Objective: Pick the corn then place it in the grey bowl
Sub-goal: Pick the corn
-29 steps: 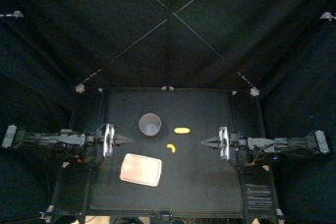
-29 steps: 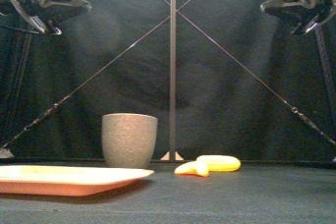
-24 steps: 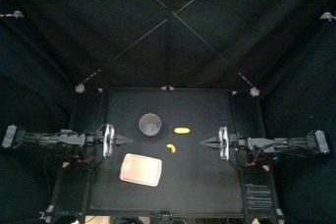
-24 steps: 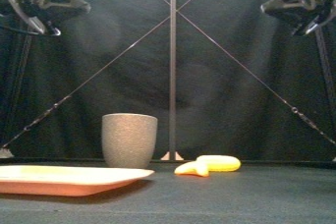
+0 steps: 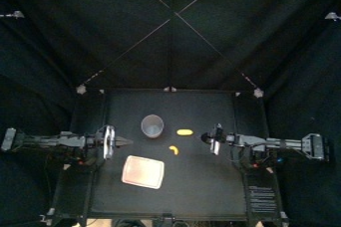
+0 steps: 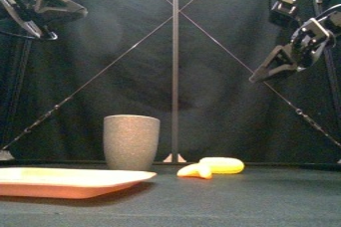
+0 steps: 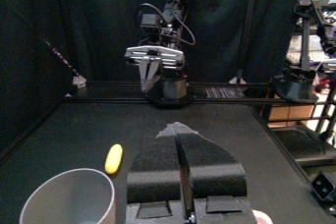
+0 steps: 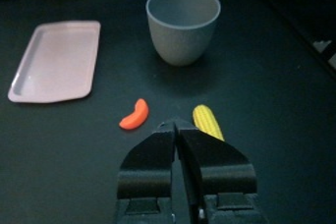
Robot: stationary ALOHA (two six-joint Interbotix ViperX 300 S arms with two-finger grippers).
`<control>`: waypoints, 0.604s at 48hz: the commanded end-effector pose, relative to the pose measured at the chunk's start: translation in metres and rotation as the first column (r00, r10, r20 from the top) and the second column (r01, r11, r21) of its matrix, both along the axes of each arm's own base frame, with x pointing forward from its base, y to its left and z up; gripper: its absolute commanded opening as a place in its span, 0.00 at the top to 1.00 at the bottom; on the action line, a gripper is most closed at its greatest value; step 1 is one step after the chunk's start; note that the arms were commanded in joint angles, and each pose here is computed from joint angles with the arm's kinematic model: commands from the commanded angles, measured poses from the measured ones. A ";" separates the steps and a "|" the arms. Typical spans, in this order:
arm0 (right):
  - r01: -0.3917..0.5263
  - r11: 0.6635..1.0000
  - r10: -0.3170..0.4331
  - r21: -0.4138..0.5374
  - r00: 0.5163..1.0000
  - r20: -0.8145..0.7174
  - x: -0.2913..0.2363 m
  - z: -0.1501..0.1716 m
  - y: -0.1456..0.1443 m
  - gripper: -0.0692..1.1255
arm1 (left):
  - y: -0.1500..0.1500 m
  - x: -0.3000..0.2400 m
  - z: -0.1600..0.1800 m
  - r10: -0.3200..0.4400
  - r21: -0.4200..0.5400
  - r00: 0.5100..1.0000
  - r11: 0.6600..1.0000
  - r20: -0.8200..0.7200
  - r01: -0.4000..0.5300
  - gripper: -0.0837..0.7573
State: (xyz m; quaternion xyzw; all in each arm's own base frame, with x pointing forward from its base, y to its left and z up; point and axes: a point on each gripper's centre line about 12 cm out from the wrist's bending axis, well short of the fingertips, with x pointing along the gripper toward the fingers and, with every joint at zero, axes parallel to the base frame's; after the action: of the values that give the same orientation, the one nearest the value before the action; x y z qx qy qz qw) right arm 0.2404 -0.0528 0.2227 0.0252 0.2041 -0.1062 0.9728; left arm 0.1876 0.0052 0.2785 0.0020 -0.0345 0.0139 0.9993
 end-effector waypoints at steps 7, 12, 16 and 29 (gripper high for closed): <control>-0.018 0.999 0.016 -0.027 0.997 -0.071 0.034 0.001 -0.009 0.49 | 0.001 0.001 0.006 0.003 0.002 1.000 1.000 0.017 -0.003 0.94; -0.022 0.999 0.016 -0.050 0.994 -0.113 0.048 -0.006 -0.016 0.38 | 0.001 0.001 0.007 0.003 0.004 1.000 1.000 0.018 -0.003 0.94; -0.022 0.998 0.013 -0.054 0.988 -0.152 0.059 -0.015 -0.023 0.29 | 0.001 0.001 0.007 0.003 0.004 1.000 1.000 0.020 -0.003 0.94; -0.002 0.999 -0.010 -0.042 0.956 -0.293 0.091 -0.055 -0.046 0.07 | 0.004 0.001 0.007 0.024 -0.002 1.000 1.000 0.018 -0.024 0.93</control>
State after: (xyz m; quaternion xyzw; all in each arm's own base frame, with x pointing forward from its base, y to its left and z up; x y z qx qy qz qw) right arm 0.3215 -0.0886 0.1639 -0.0125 0.3497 -0.1045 0.9309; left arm 0.1875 0.0078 0.2785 0.0015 -0.0345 0.0209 0.9992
